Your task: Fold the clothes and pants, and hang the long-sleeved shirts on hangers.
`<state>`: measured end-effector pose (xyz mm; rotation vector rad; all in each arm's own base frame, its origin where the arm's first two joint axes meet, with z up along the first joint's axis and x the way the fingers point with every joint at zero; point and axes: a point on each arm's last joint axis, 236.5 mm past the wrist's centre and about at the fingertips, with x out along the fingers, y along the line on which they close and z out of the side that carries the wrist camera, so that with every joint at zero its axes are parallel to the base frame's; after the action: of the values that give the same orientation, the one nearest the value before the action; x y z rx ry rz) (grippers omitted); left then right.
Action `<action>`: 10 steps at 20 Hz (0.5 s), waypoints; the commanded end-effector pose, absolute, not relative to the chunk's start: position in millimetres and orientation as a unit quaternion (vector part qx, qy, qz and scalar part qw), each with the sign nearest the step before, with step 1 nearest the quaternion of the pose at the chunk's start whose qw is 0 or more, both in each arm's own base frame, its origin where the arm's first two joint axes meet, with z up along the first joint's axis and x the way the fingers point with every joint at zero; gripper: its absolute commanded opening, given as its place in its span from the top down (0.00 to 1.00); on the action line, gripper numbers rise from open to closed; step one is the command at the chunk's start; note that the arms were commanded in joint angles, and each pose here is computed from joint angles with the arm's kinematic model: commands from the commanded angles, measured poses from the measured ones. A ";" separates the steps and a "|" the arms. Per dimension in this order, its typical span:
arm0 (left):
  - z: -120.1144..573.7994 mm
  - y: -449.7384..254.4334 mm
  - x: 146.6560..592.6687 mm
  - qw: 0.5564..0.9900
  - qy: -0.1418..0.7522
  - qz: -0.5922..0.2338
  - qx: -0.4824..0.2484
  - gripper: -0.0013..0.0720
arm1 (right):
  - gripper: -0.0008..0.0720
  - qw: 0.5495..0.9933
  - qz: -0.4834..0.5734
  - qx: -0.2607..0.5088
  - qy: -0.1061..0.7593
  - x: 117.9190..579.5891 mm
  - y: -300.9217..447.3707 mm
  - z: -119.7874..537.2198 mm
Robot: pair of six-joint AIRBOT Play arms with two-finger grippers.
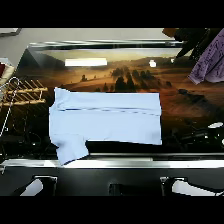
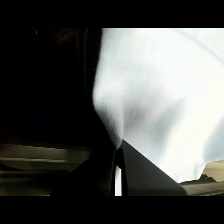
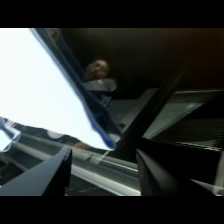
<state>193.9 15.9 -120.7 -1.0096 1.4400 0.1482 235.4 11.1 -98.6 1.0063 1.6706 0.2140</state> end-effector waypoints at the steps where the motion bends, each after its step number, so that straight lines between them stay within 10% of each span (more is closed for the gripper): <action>1: -120.4 15.6 193.5 0.634 0.631 0.064 -0.443 0.96 | 0.33 0.560 0.101 0.409 0.714 229.9 26.8 -110.9; 3: -120.4 15.6 193.5 0.634 0.631 0.064 -0.443 0.96 | 0.35 0.575 0.099 0.388 0.714 238.3 35.8 -117.3; 5: -120.3 15.5 193.4 0.634 0.631 0.064 -0.443 0.96 | 0.65 0.583 0.090 0.379 0.713 243.6 38.8 -121.6; 10: -110.8 21.5 202.0 0.643 0.626 0.059 -0.437 0.96 | 0.95 0.623 0.082 0.357 0.691 255.6 29.4 -112.5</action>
<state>194.8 19.3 -118.1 -0.9924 1.4445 0.1451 248.1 35.4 -114.3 0.8705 1.6315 0.2123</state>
